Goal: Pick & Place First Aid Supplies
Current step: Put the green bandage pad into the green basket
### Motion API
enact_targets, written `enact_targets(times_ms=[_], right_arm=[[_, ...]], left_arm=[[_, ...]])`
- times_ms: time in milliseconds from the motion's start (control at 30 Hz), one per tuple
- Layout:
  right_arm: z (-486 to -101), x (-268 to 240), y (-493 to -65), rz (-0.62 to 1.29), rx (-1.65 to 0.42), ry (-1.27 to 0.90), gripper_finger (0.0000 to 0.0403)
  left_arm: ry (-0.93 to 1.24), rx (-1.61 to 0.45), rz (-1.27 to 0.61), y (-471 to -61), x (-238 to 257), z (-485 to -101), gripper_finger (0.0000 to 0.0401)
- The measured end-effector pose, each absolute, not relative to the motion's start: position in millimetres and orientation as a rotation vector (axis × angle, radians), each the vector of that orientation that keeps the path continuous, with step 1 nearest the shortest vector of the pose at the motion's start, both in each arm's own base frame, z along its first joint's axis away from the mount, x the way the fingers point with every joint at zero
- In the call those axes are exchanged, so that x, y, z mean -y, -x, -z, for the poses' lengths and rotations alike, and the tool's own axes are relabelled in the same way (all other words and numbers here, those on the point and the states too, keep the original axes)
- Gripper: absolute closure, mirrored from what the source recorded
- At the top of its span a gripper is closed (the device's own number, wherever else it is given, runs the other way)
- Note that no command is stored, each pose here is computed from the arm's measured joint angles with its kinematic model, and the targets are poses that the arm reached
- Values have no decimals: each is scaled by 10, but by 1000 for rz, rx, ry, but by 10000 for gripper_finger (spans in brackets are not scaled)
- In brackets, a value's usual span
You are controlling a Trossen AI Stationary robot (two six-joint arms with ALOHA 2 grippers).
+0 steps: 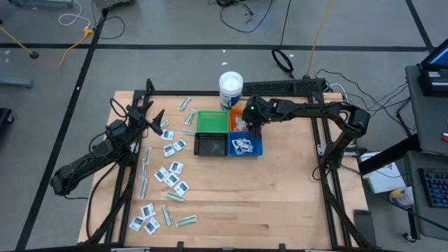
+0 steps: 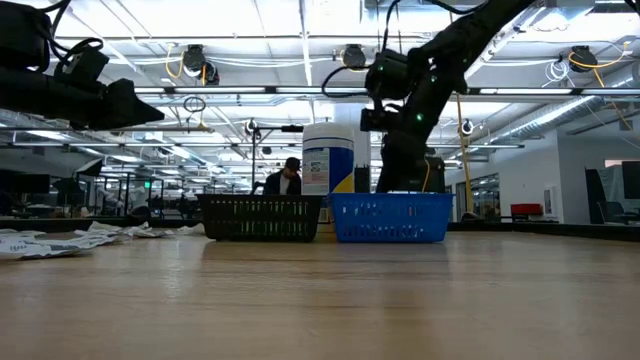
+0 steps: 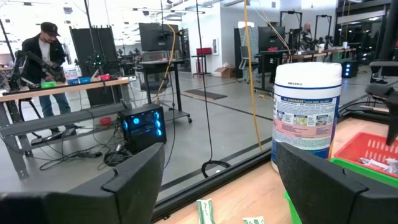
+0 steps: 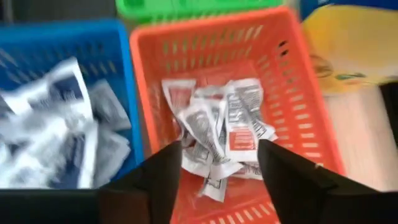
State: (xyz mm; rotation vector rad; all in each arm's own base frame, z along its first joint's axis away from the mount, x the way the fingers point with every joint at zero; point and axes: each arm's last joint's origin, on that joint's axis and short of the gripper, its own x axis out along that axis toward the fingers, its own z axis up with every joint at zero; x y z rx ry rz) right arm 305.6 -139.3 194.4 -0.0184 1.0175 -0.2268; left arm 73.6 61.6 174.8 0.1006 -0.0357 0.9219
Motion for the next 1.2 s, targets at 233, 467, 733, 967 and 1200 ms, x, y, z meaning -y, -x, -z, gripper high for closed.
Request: enact_targets(times_ms=[233,467,733,967,1200], right_arm=[[-2214,1367,-2983,251,-910,-50,137],[-2369,1425,-2731,326,-697,85,111],[-2381,1260,-2242,418,-361,201,118],[-2283,982,-1682,465,-202,203,118],[-1998,792,-1238,519,-123,220,117]], left_arm=[[-101,36,-922,-736,-616,-1748,93],[-101,36,-922,-736,-616,-1748,93],[-101,36,-922,-736,-616,-1749,93],[-99,28,-921,-743,-620,-1743,93],[-99,24,-920,-743,-620,-1739,93]])
